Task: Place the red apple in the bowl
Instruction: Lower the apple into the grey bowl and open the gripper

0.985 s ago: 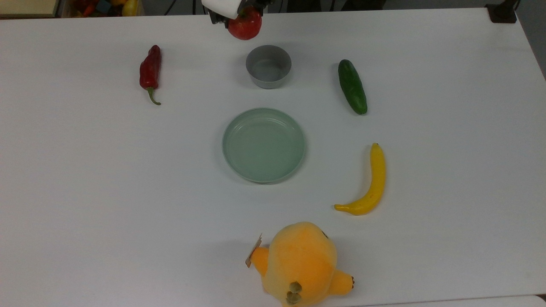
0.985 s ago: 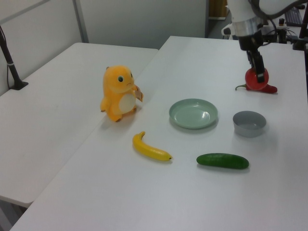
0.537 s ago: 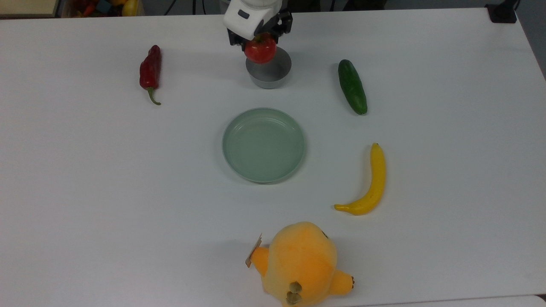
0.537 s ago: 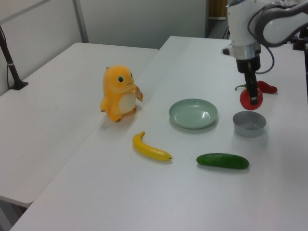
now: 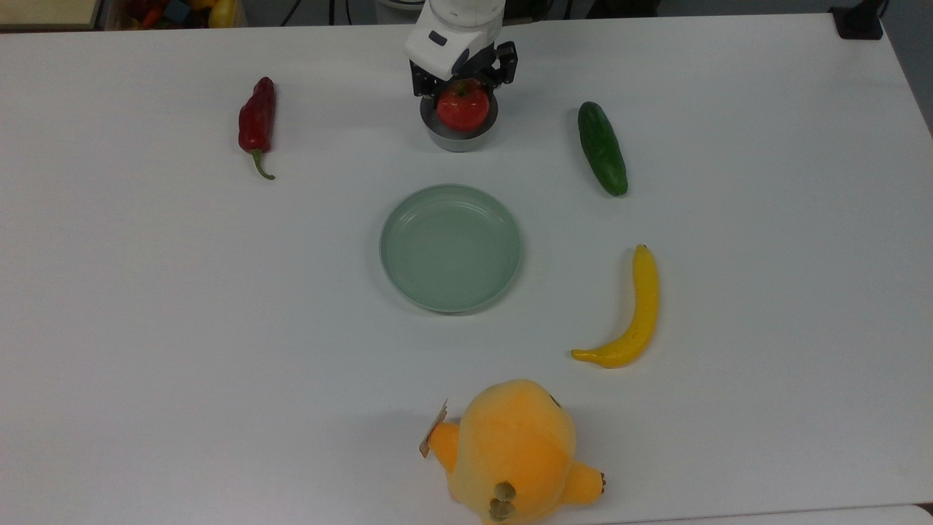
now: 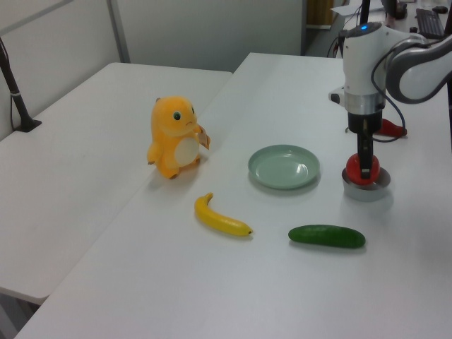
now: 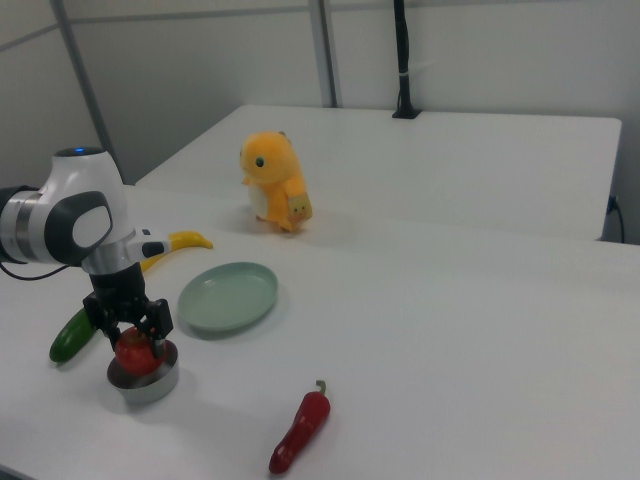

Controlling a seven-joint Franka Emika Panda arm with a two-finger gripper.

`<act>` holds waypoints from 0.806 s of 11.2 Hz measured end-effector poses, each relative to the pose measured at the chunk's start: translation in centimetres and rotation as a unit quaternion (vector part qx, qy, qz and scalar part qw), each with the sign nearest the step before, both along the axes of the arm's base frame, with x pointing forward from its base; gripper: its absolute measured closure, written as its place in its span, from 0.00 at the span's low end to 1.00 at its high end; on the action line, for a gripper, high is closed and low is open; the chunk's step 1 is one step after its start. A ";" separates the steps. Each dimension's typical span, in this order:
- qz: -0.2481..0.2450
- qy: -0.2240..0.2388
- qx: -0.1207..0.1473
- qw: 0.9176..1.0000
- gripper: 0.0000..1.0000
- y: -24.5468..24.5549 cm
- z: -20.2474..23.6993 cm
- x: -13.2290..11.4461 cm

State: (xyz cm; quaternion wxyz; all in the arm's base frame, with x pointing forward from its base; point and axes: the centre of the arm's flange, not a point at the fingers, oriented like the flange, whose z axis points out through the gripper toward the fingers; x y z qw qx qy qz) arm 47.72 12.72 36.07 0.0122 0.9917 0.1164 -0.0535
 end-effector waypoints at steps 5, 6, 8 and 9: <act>-0.018 -0.001 -0.002 1.000 0.19 -0.3 -0.7 -0.3; -0.020 0.000 -0.002 1.000 0.18 -0.3 -0.7 -0.3; -0.022 -0.001 -0.002 1.000 0.01 -0.4 -0.7 -0.3; -0.022 -0.002 -0.002 1.000 0.00 -0.4 -0.6 -0.3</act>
